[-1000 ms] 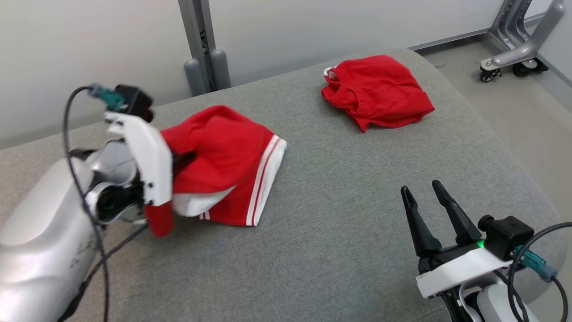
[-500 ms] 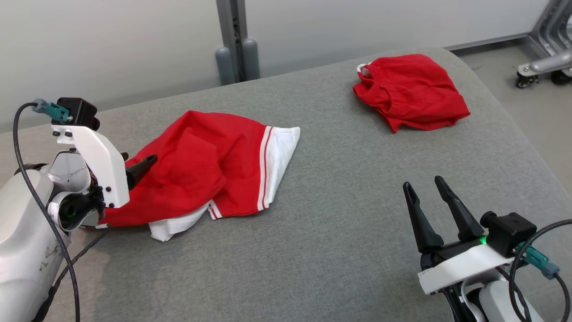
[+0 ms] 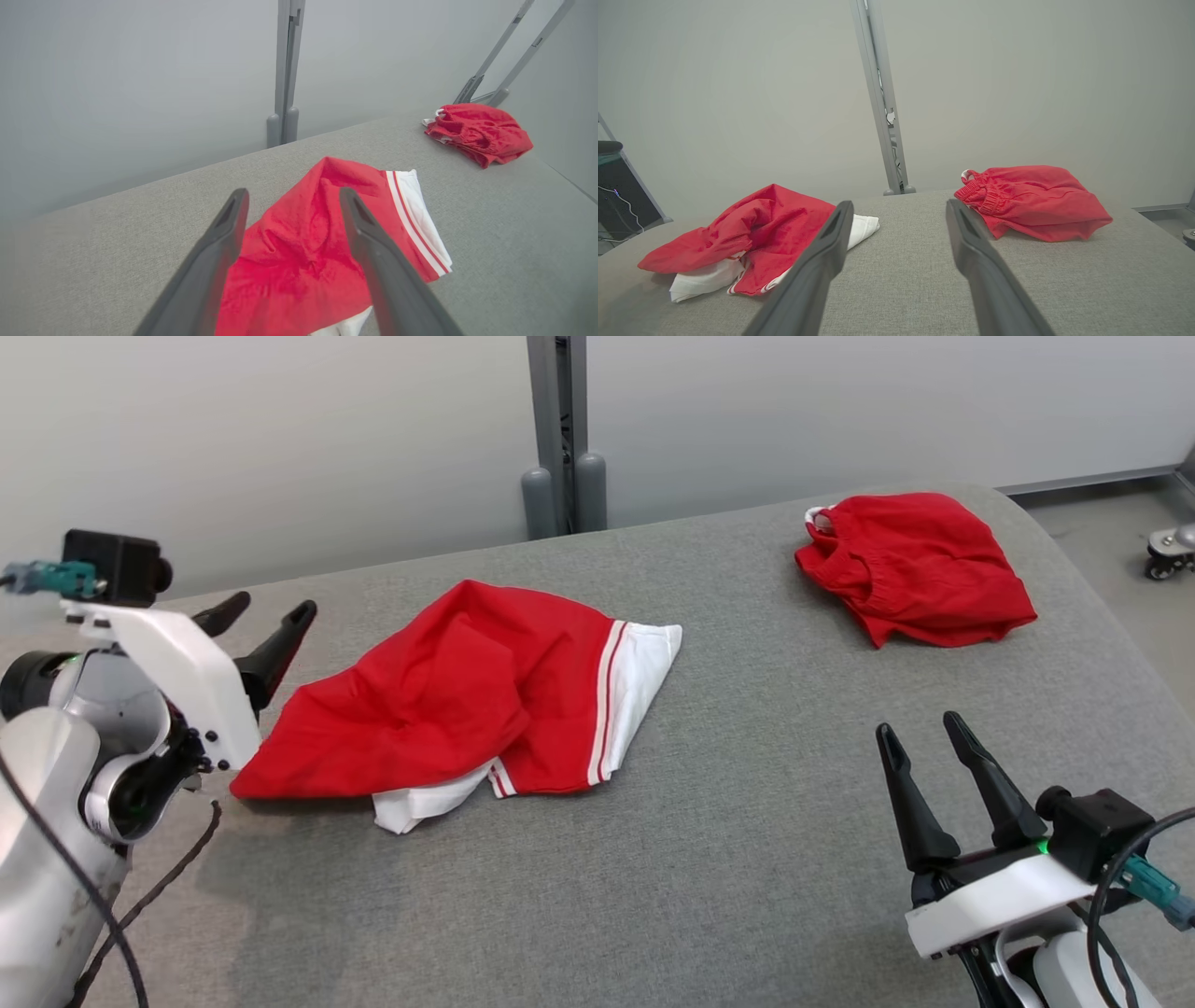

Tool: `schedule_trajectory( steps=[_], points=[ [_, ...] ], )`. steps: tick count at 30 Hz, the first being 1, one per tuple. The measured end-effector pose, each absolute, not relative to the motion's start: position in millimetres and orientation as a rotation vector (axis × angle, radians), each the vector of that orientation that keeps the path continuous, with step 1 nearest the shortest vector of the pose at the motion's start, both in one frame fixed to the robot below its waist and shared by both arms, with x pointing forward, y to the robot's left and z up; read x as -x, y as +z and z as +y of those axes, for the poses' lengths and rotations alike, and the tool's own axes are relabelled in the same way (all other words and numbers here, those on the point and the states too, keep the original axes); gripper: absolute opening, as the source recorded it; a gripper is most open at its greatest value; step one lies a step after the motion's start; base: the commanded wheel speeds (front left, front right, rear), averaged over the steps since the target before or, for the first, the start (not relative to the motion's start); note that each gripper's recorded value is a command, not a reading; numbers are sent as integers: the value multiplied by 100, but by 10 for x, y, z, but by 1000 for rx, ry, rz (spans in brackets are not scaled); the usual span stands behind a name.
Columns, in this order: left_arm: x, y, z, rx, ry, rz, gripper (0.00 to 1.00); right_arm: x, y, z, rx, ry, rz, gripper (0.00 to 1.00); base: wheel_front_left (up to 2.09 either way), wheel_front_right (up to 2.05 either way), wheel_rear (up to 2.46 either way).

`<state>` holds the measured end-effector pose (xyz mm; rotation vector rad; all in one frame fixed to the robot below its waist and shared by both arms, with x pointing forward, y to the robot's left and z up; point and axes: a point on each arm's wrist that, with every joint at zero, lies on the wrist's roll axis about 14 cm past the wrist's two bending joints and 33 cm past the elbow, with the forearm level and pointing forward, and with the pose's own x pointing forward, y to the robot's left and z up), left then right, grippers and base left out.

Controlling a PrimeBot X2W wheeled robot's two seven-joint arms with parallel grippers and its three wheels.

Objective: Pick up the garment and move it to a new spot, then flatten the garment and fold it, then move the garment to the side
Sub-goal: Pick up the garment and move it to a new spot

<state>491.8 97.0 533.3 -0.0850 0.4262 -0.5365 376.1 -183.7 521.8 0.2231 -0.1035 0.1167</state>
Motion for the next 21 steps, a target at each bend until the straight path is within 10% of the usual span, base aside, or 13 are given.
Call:
schedule_trajectory(
  steps=[21],
  points=[
    [-4400,5371,1532,204,-226,-4,100,-3871,5297,-1761,-210,138,-136,100,0,0,0]
  ],
)
